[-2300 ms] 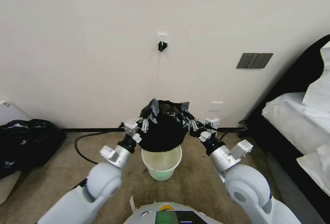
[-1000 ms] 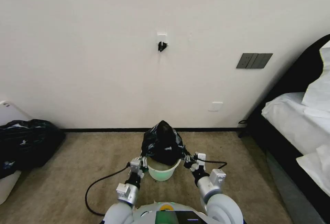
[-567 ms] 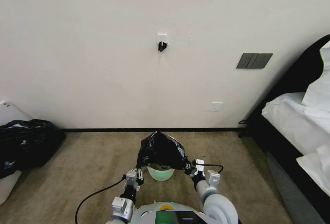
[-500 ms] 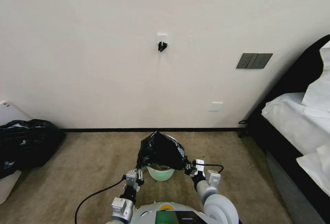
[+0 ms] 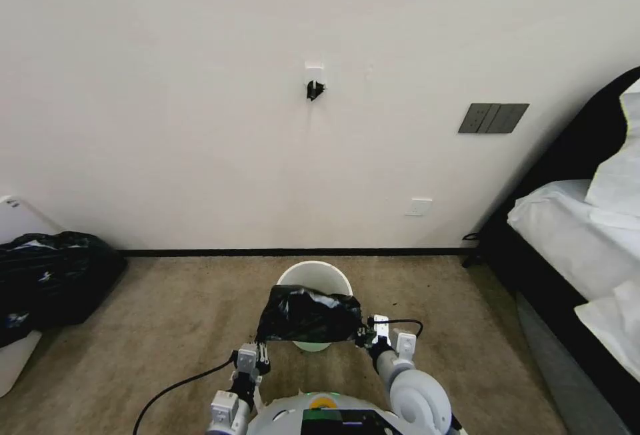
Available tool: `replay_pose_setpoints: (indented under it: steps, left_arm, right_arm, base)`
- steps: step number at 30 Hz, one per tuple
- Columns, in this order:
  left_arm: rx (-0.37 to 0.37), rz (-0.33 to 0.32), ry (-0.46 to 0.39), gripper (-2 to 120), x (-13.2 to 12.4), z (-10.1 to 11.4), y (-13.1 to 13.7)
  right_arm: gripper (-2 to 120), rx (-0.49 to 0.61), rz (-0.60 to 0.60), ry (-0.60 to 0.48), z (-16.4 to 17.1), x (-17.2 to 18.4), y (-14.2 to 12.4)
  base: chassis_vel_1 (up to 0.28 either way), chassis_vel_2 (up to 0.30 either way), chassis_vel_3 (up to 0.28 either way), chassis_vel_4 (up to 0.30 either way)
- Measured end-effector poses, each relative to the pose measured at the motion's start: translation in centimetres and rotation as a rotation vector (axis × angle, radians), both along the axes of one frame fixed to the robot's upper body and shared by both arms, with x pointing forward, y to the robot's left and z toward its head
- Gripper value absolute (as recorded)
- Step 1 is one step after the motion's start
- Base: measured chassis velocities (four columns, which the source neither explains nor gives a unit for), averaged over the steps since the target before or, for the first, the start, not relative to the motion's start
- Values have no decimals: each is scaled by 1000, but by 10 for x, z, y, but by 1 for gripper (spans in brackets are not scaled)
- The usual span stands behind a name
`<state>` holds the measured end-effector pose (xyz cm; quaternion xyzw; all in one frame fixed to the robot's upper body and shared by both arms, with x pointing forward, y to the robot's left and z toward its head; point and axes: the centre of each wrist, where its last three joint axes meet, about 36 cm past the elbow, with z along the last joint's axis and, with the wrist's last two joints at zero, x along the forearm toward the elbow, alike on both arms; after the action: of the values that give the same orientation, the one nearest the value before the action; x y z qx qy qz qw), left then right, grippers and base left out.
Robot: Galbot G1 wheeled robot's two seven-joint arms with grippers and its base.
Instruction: Place a trash bag onto the trash bin.
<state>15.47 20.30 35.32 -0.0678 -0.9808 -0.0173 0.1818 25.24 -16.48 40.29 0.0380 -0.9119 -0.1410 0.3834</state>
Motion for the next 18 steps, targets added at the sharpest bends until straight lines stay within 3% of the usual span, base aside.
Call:
replay_pose_setpoints:
  steps: [4,14,18]
  left_arm:
    - [10,6,26,0,5,-6,3]
    - [-10,56,-13,0,42,-23,2]
    - [-8,58,-9,0,45,-27,5]
  right_arm:
    - [0,2,2,18,-8,7,0]
    - [0,30,2,-24,-17,21,-1]
    - [2,34,16,-37,-18,20,-1]
  base:
    - [0,0,0,0]
    - [0,0,0,0]
    - [0,0,0,0]
